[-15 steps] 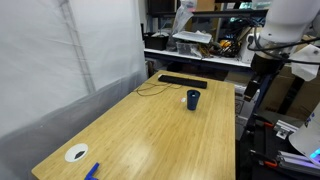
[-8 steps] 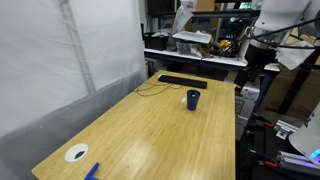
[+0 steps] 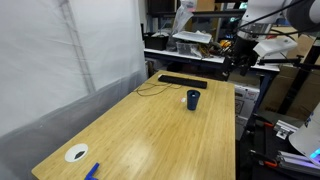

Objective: Move the cup to the left

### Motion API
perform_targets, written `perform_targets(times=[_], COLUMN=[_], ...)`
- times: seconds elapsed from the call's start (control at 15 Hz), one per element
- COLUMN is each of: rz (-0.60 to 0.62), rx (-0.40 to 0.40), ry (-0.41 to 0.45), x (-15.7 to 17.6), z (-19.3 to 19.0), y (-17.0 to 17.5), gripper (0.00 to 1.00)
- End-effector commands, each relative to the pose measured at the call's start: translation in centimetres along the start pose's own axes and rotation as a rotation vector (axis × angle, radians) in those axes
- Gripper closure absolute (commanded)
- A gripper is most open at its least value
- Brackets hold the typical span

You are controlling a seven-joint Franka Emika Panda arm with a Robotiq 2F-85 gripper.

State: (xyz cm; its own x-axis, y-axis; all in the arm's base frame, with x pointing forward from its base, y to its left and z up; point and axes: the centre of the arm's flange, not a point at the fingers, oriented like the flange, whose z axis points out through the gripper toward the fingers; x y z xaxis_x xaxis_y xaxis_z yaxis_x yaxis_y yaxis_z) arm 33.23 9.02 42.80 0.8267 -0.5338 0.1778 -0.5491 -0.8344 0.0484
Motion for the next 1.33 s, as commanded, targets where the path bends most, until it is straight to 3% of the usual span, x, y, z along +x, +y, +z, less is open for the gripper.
perform_targets(times=[0.0, 0.2, 0.67, 1.27], rz=[0.003, 0.005, 0.070, -0.133], rx=[-0.001, -0.001, 0.013, 0.079], ry=[-0.004, -0.005, -0.058, -0.133], x=[0.1, 0.1, 6.2, 13.0], z=[0.1, 0.1, 1.6, 2.8], y=[-0.1, -0.2, 2.5, 2.4], gripper=[0.00, 0.00, 0.00, 0.00])
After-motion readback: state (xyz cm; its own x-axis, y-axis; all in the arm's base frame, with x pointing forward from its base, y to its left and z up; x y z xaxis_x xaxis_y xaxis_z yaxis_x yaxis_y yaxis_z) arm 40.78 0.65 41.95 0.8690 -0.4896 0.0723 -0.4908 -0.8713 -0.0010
